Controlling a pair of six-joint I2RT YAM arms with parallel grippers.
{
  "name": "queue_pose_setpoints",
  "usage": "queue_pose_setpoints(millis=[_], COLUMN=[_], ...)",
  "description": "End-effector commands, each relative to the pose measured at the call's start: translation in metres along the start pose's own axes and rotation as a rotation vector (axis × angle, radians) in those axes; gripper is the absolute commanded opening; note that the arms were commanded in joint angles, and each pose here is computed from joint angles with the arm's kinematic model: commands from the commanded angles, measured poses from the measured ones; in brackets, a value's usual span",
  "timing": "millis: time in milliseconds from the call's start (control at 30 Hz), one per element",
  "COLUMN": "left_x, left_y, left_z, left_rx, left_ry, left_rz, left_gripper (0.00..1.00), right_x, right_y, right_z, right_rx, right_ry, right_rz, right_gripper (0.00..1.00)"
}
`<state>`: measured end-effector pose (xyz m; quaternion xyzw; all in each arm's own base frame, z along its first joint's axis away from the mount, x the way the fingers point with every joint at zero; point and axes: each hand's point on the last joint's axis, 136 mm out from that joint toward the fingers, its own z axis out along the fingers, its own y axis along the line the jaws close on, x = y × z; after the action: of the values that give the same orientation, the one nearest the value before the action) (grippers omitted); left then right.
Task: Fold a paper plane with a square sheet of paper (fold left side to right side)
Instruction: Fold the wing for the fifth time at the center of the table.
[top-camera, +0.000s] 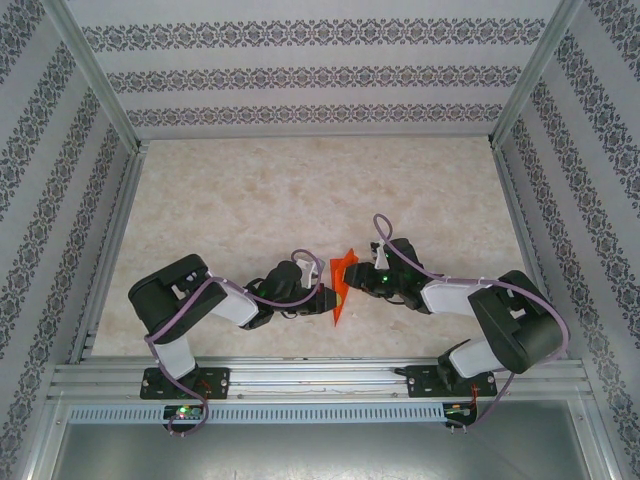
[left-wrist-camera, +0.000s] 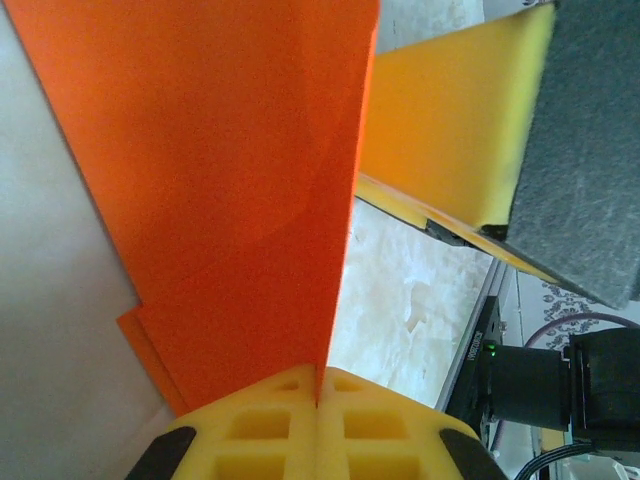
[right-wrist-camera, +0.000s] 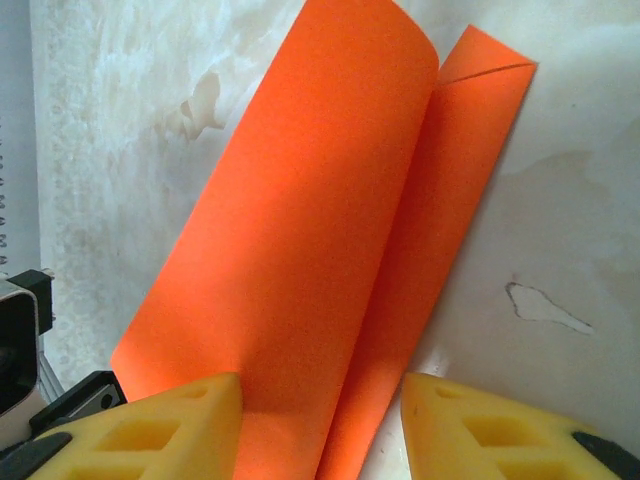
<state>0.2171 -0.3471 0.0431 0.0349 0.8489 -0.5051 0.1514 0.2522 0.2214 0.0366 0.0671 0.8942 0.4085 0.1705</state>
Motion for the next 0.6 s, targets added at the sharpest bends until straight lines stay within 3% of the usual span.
queue_pose_setpoints(millis=[0, 567], left_x=[-0.0078, -0.0080], left_y=[-0.0037, 0.0002], left_z=[-0.0028, -0.0009], left_rx=[0.040, 0.049], left_ry=[-0.026, -0.037], left_rz=[-0.011, -0.039], left_gripper=[0.00, 0.00], right_x=[-0.0095, -0.0078], right_y=[0.0102, 0.0145], right_z=[0.0036, 0.0089], right_rx=[-0.017, -0.023], right_ry=[-0.029, -0.014], right_rz=[-0.015, -0.025], right_gripper=[0.46, 0.45])
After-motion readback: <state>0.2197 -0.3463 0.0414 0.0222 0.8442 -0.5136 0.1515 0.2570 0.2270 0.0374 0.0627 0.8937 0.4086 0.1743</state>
